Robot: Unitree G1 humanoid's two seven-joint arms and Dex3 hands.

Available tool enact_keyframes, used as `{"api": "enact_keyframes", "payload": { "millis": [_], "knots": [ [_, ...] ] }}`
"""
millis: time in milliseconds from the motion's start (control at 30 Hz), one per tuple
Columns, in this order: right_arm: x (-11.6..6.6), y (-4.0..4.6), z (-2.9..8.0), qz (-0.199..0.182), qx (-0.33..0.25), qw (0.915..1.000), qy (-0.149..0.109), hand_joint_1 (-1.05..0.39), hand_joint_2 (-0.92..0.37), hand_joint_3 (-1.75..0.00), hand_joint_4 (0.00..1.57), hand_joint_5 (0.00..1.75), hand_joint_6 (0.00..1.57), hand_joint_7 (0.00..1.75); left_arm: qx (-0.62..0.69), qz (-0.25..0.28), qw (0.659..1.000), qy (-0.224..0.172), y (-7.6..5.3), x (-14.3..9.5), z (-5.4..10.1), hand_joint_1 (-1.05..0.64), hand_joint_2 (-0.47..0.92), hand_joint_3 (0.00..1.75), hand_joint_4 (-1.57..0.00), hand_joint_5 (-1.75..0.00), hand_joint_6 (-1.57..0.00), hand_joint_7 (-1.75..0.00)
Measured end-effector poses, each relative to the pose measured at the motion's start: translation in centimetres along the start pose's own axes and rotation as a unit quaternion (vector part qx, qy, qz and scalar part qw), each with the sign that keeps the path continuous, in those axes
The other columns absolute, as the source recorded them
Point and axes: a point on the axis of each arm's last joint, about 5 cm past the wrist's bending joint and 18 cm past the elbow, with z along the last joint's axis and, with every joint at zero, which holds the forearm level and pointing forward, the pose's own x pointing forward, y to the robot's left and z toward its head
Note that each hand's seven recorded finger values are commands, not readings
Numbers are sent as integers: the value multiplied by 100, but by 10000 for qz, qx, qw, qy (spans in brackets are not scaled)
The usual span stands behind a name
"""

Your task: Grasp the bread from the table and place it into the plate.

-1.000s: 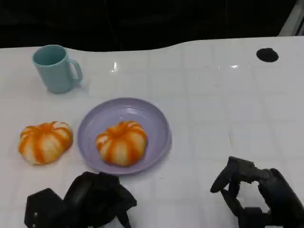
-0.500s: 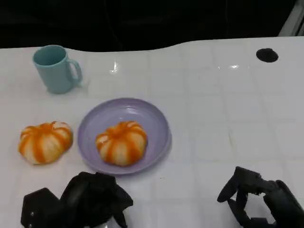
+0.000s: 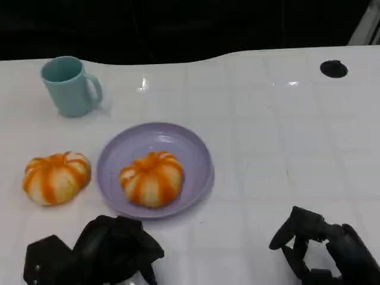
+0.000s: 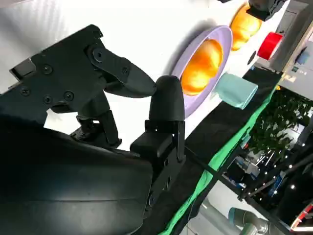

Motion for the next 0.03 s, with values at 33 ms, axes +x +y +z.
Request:
{"api": "enact_keyframes", "payload": {
  "millis": [33],
  "knots": [
    [7,-1,0,-2,-2,10000,-8,-33,-58,-97,72,175,63,147,5,1,10000,1,2,-1,1,-105,81,0,-146,-101,-157,-50]
  ]
}}
